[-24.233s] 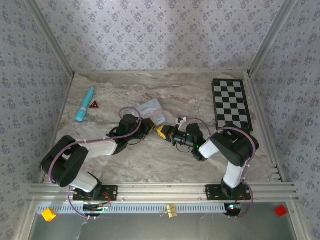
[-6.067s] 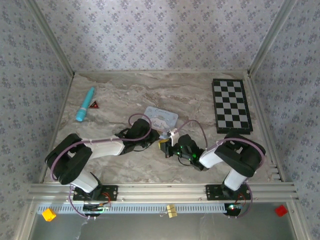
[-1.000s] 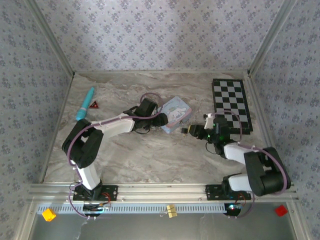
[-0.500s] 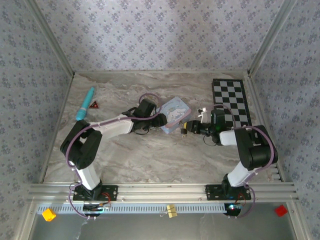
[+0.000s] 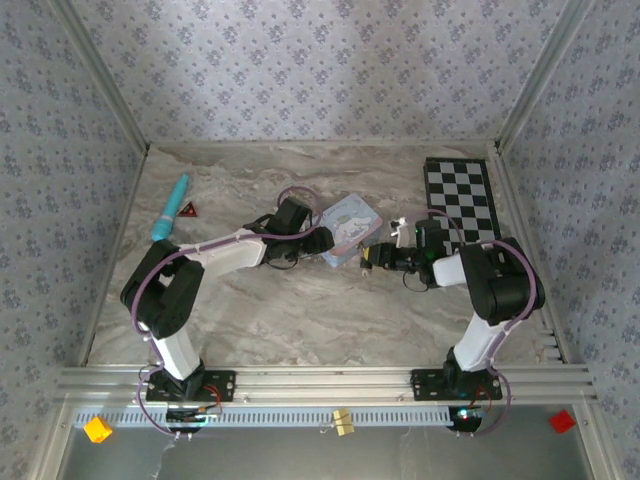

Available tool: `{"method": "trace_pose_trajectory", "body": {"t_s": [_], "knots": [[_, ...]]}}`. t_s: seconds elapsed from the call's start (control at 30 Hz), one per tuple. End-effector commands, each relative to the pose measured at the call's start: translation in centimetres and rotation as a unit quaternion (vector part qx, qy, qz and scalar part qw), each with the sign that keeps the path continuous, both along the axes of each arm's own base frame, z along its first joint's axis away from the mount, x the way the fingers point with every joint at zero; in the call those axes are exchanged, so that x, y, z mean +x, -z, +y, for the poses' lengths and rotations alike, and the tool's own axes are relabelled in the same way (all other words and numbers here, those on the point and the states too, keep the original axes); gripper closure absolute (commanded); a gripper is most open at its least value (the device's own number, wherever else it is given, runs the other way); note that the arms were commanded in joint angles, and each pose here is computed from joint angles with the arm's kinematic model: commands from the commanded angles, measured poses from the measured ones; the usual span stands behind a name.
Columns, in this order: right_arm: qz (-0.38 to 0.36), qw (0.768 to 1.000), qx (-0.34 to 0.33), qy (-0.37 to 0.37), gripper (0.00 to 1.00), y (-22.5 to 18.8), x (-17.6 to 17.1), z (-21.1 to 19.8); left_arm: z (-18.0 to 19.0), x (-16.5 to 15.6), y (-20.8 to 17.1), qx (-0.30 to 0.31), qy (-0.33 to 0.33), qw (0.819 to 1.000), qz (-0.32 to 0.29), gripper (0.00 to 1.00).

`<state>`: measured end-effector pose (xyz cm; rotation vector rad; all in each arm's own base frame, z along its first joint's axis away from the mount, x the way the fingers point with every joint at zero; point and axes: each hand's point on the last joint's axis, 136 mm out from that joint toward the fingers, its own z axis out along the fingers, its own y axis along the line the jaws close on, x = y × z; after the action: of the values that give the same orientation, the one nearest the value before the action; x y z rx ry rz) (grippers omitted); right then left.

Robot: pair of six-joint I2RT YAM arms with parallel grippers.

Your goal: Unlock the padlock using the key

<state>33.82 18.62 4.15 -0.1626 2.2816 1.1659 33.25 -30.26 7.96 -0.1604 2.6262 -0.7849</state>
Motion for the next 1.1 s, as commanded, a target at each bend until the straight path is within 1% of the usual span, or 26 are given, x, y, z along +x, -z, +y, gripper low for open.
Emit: {"method": "trace_pose_trajectory", "body": {"t_s": [0.0,0.2,0.33,0.43,0.5,0.57,0.67,0.8,0.93,1.07], "knots": [[-0.028,1.000,0.002,-0.010,0.71,-0.5,1.0,0.8,1.2,-1.2,1.7,0.021,-0.004,0.999,0.029,0.28],[-0.028,0.999,-0.012,-0.012,0.69,0.4,0.8,1.1,1.4,-1.2,1.9,0.020,-0.007,0.999,0.030,0.28],[-0.029,0.999,-0.022,-0.014,0.70,0.9,0.6,1.5,1.1,-1.1,1.9,0.016,-0.007,0.999,0.030,0.28],[-0.029,0.999,-0.019,-0.017,0.76,1.2,0.7,2.0,1.0,-1.1,1.8,0.014,-0.006,0.999,0.030,0.28],[-0.033,0.999,-0.014,-0.014,0.83,1.1,0.8,2.1,1.0,-1.0,1.8,0.015,-0.007,0.999,0.030,0.28],[-0.037,0.999,-0.007,-0.008,0.88,0.9,0.8,2.0,1.1,-1.1,1.8,0.018,-0.008,0.999,0.030,0.28],[-0.041,0.999,0.006,0.005,0.93,0.5,0.7,1.6,1.3,-1.1,1.8,0.022,-0.010,0.999,0.029,0.28],[-0.031,0.998,0.027,0.044,1.00,0.2,0.8,0.8,1.7,-1.0,2.2,0.029,-0.021,0.999,0.031,0.28],[-0.004,0.991,0.060,0.116,1.00,-0.3,0.7,0.2,1.8,-1.0,2.3,0.025,-0.029,0.999,0.031,0.28],[0.023,0.985,0.068,0.156,1.00,0.2,0.2,1.4,1.5,-0.9,2.3,0.019,-0.031,0.999,0.030,0.28]]}}
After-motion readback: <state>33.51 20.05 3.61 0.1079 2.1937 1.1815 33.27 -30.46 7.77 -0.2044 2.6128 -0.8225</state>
